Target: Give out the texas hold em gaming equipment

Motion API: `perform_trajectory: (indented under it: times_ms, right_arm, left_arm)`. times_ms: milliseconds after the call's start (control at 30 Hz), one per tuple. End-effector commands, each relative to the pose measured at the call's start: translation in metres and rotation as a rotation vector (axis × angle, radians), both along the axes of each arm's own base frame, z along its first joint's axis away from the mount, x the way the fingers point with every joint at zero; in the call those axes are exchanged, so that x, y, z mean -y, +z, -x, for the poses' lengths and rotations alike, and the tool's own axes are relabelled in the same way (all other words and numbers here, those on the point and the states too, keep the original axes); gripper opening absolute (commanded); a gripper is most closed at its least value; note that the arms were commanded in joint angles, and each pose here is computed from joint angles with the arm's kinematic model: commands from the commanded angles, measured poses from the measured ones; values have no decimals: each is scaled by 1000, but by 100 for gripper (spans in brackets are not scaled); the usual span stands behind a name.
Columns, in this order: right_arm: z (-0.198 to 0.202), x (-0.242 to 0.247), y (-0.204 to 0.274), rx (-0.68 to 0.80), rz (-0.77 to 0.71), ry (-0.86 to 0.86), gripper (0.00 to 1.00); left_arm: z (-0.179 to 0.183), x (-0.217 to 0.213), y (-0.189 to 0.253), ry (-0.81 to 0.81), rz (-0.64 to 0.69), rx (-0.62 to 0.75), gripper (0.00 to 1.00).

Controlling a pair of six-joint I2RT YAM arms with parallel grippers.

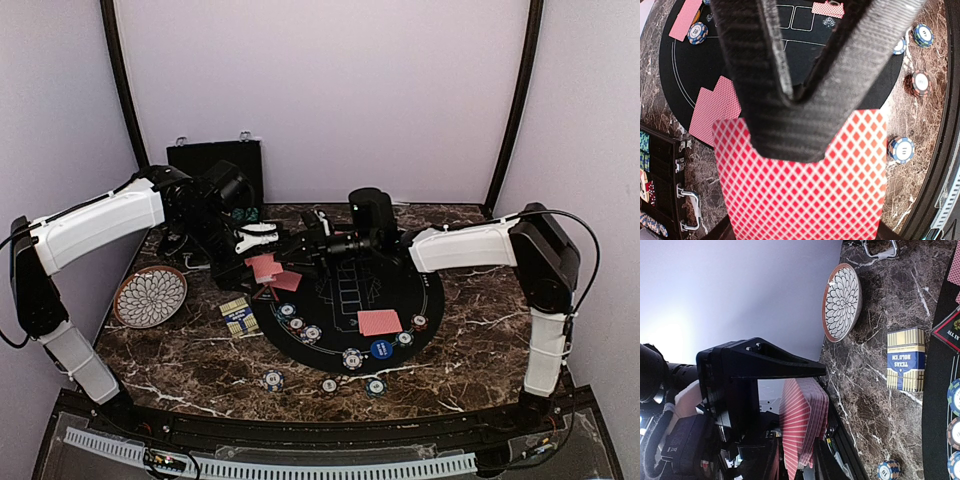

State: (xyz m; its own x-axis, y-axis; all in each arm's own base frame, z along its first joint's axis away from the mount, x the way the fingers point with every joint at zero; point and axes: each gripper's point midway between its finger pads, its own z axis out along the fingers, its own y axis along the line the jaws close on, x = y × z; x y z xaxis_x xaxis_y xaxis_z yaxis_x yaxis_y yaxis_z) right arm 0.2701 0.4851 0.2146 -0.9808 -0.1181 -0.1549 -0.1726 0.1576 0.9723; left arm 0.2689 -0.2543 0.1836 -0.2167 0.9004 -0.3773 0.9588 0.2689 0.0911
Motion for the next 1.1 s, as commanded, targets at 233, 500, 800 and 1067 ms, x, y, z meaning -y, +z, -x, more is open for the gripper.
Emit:
perform_trajectory:
  times_ms: [233,500,800,1067]
  right_arm:
    - [12,-7,17,20,-42,55,16]
    - [21,-15,17,26,-48,91,14]
    - [16,-9,9,32,3,67,4]
    - [2,20,18,64,48,1,0]
  left_arm:
    - [1,-4,11,-1,13,28,0]
    - [1,-5,10,2,10,27,0]
    - [3,-7,9,3,6,25,0]
    - [6,-10,4,9,-6,17,0]
